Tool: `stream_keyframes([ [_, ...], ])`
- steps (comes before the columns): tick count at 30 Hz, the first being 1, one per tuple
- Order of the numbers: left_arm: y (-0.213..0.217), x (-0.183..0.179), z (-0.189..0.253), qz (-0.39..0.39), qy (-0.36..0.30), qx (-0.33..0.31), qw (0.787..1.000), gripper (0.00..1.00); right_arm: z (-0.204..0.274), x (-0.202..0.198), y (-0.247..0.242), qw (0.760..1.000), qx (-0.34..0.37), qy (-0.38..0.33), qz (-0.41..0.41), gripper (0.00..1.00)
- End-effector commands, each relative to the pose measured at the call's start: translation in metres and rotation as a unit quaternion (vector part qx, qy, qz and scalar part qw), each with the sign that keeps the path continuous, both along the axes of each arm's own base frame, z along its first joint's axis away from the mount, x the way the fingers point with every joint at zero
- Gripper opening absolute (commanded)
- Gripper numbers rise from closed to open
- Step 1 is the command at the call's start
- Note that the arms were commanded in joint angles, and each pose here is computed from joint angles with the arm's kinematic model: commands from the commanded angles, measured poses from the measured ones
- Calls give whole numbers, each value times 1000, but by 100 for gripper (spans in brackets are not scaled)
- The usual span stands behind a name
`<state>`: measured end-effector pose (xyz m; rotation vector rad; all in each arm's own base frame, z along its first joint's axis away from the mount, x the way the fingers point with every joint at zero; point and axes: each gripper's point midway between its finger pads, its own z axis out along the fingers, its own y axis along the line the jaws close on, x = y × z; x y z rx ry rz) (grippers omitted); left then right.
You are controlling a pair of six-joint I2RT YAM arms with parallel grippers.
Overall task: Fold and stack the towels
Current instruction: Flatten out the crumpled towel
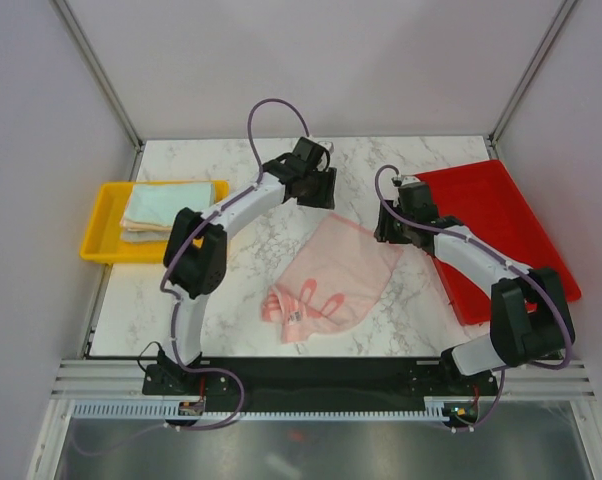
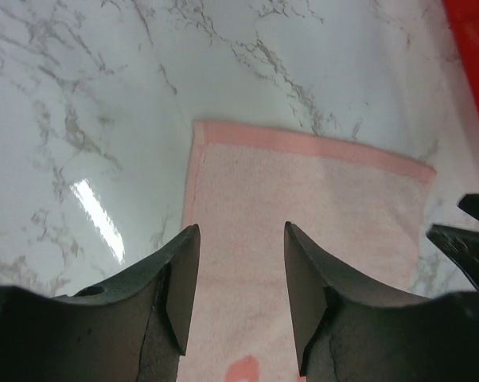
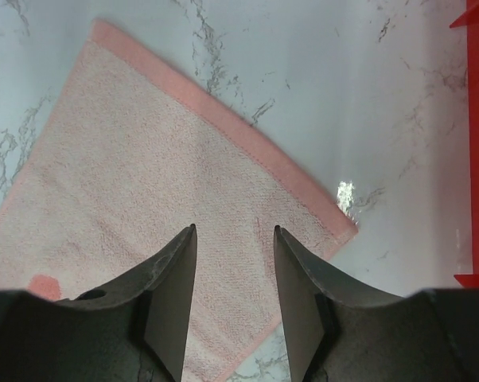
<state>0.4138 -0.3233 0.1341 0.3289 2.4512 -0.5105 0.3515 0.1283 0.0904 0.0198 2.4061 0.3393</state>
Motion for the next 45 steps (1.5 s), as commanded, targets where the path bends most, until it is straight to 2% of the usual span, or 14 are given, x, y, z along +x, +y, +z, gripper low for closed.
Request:
stream_keyframes([
  [1, -17, 26, -10, -59, -14, -8, 998, 53, -3, 9, -12, 999, -37, 2, -29, 51],
  [6, -21, 40, -52, -95, -3, 16, 995, 54, -13, -3, -30, 995, -52, 17, -87, 52],
  [11, -20, 43, -95, -92, 23, 39, 995, 55, -9, -13, -33, 991, -33, 24, -126, 51],
  [18, -33, 34, -117, -116, 56, 13, 992, 50, -14, -28, -42, 988, -39, 32, -144, 51],
  [23, -31, 27, -125, -113, 72, 11, 991, 34, -23, -40, -48, 983, -31, 40, -176, 52],
  [24, -32, 27, -124, -113, 71, 11, 991, 28, -28, -42, -48, 981, -24, 47, -187, 52],
  [25, -30, 27, -127, -109, 75, 12, 991, 18, -31, -42, -49, 979, -27, 50, -196, 53],
  [28, -31, 26, -125, -105, 76, 9, 992, 2, -48, -40, -54, 972, -33, 64, -225, 57],
  [31, -28, 26, -116, -102, 69, 10, 992, 2, -52, -35, -57, 967, -34, 61, -245, 59],
  [36, -27, 27, -109, -100, 62, 12, 993, 2, -55, -20, -47, 966, 5, 36, -257, 57],
  [42, -25, 24, -110, -100, 65, 13, 993, 2, -74, -17, -41, 960, 23, 56, -273, 54],
  [45, -24, 24, -109, -97, 65, 13, 993, 2, -85, -19, -44, 957, 14, 64, -283, 49],
])
